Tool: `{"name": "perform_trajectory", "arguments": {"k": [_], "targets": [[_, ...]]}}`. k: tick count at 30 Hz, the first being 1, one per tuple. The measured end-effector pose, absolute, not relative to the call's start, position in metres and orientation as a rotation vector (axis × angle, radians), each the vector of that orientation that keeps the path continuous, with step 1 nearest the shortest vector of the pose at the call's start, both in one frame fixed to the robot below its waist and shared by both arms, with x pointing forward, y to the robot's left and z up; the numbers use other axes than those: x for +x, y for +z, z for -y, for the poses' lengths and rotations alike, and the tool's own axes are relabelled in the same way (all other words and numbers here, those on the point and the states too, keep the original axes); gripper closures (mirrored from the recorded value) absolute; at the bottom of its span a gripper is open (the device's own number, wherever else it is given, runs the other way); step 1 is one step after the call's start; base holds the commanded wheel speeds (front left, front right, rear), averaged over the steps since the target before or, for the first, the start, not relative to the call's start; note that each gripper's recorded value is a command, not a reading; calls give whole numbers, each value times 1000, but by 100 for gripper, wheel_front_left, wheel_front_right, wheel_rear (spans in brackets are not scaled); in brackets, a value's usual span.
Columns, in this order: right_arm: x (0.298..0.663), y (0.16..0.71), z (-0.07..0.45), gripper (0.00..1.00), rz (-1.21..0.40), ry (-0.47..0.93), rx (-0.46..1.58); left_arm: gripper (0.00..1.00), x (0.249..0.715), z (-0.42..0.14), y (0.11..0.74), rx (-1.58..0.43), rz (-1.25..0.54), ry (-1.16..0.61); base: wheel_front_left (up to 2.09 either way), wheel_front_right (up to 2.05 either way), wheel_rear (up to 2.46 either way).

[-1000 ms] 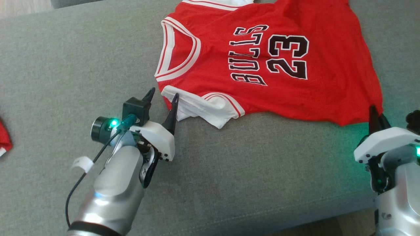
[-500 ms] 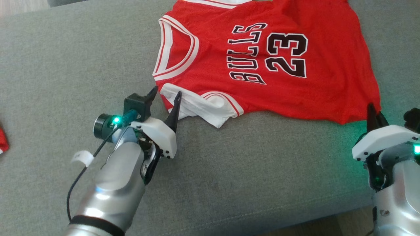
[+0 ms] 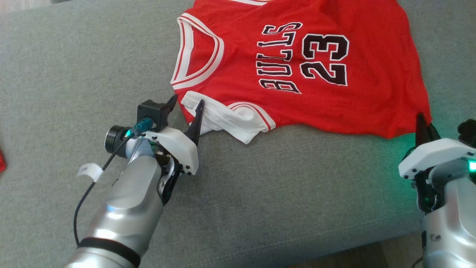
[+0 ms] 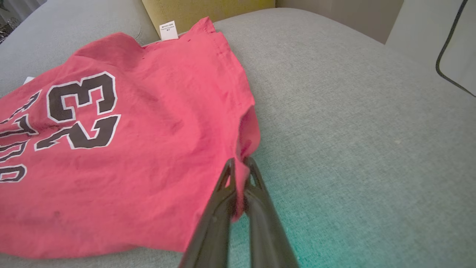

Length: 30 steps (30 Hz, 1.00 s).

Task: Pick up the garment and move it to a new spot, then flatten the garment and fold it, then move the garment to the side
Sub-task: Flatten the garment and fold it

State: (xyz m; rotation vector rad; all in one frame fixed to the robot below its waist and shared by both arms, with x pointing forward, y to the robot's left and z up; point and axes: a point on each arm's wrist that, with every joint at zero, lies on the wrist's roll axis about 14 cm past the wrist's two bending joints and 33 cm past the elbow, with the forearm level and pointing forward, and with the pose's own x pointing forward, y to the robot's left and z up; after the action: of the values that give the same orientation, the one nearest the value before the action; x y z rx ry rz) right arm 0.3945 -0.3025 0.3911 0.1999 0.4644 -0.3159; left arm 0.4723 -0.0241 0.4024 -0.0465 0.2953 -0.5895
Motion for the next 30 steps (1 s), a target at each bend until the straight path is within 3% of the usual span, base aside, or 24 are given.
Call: {"name": "perform_trajectory", "arguments": {"k": [2, 3, 6, 10, 13, 21, 30], "targets": [[394, 390, 302, 100, -467, -315, 201, 15, 472, 23, 401, -51, -302, -586, 0, 0, 0], [394, 390, 302, 100, -467, -315, 201, 15, 471, 23, 400, -51, -305, -586, 0, 0, 0], [395, 389, 301, 100, -469, -313, 202, 53, 470, 24, 399, -48, -310, -591, 0, 0, 0], [395, 388, 300, 100, -471, -311, 202, 75, 472, 26, 402, -50, -302, -596, 0, 0, 0], [396, 388, 300, 100, -473, -309, 202, 100, 472, 25, 401, -51, -306, -593, 0, 0, 0], [397, 390, 298, 100, -462, -305, 203, 100, 477, 26, 416, -73, -266, -583, 0, 0, 0], [409, 419, 292, 100, -368, -262, 180, 100, 487, 14, 485, -166, -72, -521, 0, 0, 0]]}}
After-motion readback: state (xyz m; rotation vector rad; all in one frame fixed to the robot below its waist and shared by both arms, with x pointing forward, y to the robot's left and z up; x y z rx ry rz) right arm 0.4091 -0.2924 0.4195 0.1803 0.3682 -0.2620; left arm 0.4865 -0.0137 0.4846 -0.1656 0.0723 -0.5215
